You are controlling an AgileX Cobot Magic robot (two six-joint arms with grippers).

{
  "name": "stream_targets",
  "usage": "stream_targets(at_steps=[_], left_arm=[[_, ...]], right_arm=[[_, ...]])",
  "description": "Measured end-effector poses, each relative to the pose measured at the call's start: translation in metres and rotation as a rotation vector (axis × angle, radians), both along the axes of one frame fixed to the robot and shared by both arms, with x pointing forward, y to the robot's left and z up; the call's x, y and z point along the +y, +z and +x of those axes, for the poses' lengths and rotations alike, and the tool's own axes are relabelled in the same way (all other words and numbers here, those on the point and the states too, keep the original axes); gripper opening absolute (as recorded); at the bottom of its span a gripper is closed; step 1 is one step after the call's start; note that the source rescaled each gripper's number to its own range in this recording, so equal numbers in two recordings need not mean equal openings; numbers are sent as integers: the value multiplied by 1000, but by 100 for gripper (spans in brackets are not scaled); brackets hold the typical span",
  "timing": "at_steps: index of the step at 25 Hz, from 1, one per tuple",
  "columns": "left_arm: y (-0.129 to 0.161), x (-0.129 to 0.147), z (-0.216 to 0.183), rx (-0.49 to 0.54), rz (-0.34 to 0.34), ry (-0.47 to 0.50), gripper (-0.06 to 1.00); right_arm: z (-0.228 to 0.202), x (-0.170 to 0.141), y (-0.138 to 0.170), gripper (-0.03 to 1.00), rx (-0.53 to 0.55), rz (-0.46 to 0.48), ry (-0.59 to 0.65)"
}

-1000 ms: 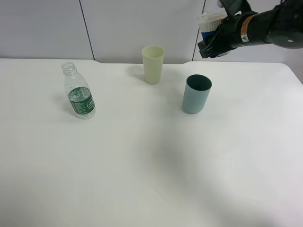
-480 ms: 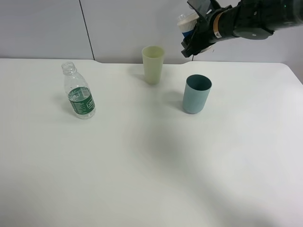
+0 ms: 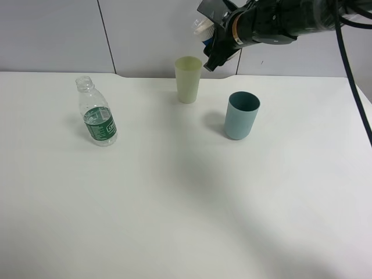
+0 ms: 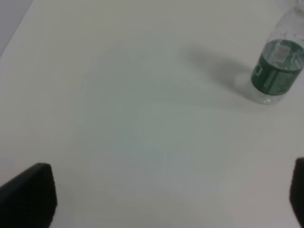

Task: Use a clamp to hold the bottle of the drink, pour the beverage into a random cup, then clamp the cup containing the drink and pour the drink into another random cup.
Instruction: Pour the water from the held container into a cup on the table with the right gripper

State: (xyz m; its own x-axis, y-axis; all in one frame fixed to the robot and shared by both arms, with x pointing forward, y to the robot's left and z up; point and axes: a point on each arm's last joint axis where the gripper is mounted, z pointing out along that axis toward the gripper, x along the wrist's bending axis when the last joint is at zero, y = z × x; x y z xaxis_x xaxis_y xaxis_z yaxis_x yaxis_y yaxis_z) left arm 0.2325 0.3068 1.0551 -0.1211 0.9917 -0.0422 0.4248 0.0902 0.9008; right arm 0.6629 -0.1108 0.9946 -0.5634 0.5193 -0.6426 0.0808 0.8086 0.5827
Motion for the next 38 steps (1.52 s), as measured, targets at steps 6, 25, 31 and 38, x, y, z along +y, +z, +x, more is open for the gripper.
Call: stream_targets(at_steps=[6,25,31,38], left_arm=[[0,0,0,0,0,0,100],[0,0,0,0,0,0,100],[0,0,0,0,0,0,100],[0,0,0,0,0,0,100]], right_arm=[[1,-4,0,1,-2,-49,-29],[-1,5,3,1,-20,-98,-29],[6,12,1,1,-26,-125,-68],[6,15,-1,1,-49,-199,-21]])
